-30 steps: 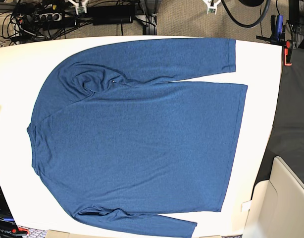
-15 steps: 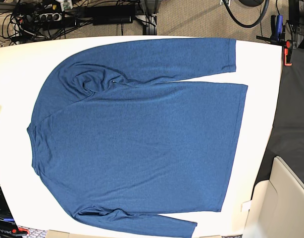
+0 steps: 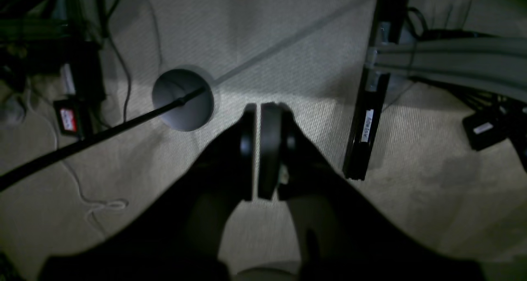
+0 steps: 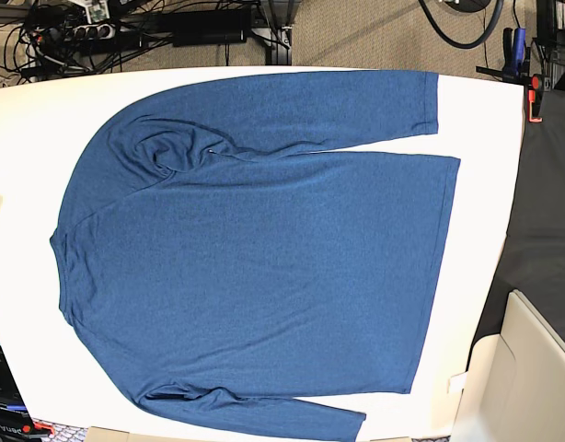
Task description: Fold the T-shirt properly
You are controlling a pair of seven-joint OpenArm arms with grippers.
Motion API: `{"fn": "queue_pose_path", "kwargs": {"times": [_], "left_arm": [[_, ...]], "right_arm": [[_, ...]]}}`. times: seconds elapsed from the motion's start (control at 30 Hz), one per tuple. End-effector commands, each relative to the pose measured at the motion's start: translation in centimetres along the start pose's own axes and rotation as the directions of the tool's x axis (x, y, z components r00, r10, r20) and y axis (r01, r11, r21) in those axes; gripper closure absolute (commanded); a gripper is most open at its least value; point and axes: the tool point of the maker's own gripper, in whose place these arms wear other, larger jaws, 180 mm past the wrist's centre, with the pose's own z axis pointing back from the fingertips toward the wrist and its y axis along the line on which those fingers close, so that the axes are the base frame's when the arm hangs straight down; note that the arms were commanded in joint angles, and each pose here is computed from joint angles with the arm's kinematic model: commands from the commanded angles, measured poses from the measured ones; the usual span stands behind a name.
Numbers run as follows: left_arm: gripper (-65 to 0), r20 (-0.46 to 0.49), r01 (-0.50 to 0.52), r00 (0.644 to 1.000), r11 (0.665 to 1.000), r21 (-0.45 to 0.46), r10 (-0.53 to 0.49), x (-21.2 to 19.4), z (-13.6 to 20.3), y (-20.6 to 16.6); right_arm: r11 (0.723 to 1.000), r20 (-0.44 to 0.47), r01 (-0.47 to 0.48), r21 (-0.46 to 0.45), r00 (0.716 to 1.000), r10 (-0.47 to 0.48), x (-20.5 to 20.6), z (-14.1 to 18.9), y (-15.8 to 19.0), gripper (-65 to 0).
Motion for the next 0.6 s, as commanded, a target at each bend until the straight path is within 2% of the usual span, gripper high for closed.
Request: {"fn": "queue_pose_path", "kwargs": {"times": [0.0, 0.27, 0.57], "left_arm": [[0.0, 0.033, 0.006, 0.999, 1.000, 0.012, -0.006, 0.7, 1.2, 0.7], [0.0, 0.213, 0.025, 0.977, 0.999, 0.023, -0.030, 7.4, 6.0, 1.2], [-0.1, 0.385, 0.046, 0.922, 0.999, 0.020, -0.050, 14.0, 9.2, 0.6]], "right_arm": [[1.000, 0.019, -0.012, -0.012, 1.000, 0.013, 0.4, 0.8, -0.7, -0.7], [1.000, 0.133, -0.029, -0.008, 0.991, 0.030, 4.8, 3.8, -1.0, -0.7], [0.999, 0.242, -0.037, -0.025, 0.969, 0.041, 9.1, 6.3, -1.8, -0.7]]}}
